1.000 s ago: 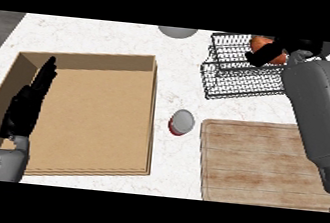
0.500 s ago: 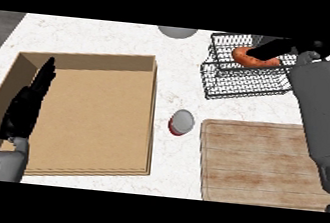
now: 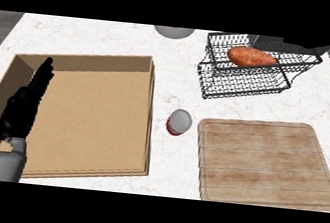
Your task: Pick the sweet potato from the cutting board and place it in the tiered basket
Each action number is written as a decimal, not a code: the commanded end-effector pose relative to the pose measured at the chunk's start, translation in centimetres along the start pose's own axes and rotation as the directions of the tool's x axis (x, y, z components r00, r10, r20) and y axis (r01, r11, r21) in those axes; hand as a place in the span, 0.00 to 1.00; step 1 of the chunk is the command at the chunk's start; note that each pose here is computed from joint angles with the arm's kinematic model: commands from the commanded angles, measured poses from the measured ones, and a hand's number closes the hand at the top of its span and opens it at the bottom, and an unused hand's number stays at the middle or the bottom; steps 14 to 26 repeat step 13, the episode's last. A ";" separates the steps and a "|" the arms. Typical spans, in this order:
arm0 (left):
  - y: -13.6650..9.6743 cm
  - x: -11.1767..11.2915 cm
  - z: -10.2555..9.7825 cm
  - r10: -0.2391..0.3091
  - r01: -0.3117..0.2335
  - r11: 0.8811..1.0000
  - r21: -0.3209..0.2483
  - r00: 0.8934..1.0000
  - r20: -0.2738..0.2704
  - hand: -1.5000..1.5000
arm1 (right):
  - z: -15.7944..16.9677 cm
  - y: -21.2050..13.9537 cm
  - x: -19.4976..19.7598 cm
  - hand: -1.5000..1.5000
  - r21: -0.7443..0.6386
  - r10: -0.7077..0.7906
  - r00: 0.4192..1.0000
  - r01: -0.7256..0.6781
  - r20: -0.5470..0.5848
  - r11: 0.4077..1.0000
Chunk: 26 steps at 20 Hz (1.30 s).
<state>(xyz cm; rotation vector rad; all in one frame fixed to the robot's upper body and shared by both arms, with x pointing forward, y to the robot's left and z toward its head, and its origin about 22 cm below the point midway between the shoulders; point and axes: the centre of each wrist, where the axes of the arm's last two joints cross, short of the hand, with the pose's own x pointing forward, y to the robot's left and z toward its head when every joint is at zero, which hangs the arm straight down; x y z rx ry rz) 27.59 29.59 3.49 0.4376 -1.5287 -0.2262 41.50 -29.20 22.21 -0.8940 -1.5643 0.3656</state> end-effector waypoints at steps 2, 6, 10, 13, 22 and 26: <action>2.1 -0.9 0.2 -0.001 0.001 1.000 -0.010 1.000 -0.017 0.50 | 0.2 -6.6 -1.6 0.00 -0.008 -0.099 0.988 0.099 -0.116 0.995; 0.3 -0.3 0.3 -0.002 0.002 1.000 -0.008 1.000 -0.016 0.50 | 2.8 -10.8 -6.4 0.00 0.037 -0.086 0.988 0.091 -0.131 0.995; 0.9 -1.2 0.1 -0.004 0.004 1.000 0.000 1.000 0.003 0.50 | 5.5 -13.4 -12.0 0.00 0.014 -0.146 0.984 0.148 -0.099 0.989; 0.3 -0.9 -1.0 0.006 -0.006 1.000 0.011 1.000 -0.007 0.50 | 6.6 -15.8 -15.7 0.00 0.001 -0.204 0.975 0.205 -0.087 0.979; 0.3 -0.9 -1.0 0.006 -0.006 1.000 0.011 1.000 -0.007 0.50 | 6.6 -15.8 -15.7 0.00 0.001 -0.204 0.975 0.205 -0.087 0.979; 0.3 -0.9 -1.0 0.006 -0.006 1.000 0.011 1.000 -0.007 0.50 | 6.6 -15.8 -15.7 0.00 0.001 -0.204 0.975 0.205 -0.087 0.979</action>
